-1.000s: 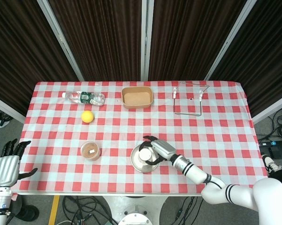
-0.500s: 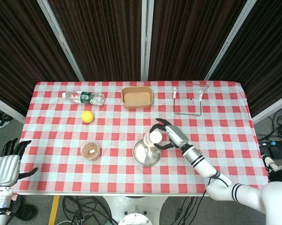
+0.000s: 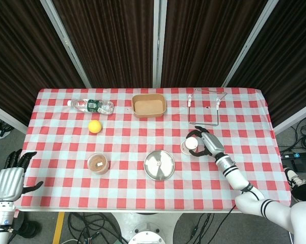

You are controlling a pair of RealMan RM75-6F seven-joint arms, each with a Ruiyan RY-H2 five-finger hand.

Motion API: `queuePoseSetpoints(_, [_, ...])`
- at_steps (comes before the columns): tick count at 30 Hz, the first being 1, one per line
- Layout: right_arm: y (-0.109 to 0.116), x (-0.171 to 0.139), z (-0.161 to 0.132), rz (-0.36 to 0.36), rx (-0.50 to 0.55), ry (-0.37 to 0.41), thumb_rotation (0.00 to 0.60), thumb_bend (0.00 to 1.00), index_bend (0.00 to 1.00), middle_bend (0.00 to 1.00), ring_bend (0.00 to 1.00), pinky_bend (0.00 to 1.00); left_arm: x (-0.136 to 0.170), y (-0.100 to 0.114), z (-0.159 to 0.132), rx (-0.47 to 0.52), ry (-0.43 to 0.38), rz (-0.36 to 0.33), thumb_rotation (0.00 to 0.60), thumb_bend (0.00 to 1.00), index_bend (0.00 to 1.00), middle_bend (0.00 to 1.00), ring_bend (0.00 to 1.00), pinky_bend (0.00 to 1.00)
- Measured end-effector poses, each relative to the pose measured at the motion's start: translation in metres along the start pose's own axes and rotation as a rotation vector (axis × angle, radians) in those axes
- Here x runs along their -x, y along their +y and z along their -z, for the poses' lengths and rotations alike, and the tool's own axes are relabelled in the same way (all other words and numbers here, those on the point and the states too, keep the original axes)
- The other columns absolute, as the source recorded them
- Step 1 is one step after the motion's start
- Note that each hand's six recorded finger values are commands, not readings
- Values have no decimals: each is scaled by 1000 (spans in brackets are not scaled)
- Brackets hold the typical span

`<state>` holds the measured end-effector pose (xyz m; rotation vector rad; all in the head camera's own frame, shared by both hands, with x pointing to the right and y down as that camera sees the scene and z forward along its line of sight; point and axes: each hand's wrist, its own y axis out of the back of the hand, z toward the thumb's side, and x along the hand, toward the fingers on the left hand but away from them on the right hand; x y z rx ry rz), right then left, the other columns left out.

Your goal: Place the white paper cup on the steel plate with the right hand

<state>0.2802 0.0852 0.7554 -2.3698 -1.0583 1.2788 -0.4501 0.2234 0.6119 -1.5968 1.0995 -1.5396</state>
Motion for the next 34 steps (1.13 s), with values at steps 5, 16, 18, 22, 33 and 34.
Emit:
queuePoseSetpoints(5, [10, -9, -3, 31, -5, 24, 600, 241, 0, 121, 0, 11, 0, 1, -1, -1, -3, -3, 600, 74, 163, 159, 21, 21])
queuePoseSetpoints(16, [40, -63, -22, 166, -69, 134, 600, 239, 108, 227, 40, 60, -1, 4, -6, 6, -21, -17, 600, 74, 163, 159, 21, 20])
queuePoseSetpoints(18, [48, -81, -14, 222, -115, 118, 600, 240, 117, 227, 40, 60, 0, 3, -5, 5, -19, -15, 600, 73, 163, 159, 21, 20])
queuePoseSetpoints(22, [58, -121, 9, 312, -238, 33, 600, 241, 121, 214, 22, 61, 0, 2, -4, -3, -14, -13, 600, 73, 162, 159, 21, 21])
queuePoseSetpoints(33, [72, -261, 43, 465, -345, -247, 600, 251, 120, 175, 0, 51, -5, 0, -13, -24, -32, -25, 600, 74, 162, 159, 21, 20])
queuePoseSetpoints(34, [72, -263, 42, 463, -344, -244, 600, 251, 120, 172, 0, 49, -6, 0, -14, -23, -34, -26, 600, 74, 162, 159, 21, 20])
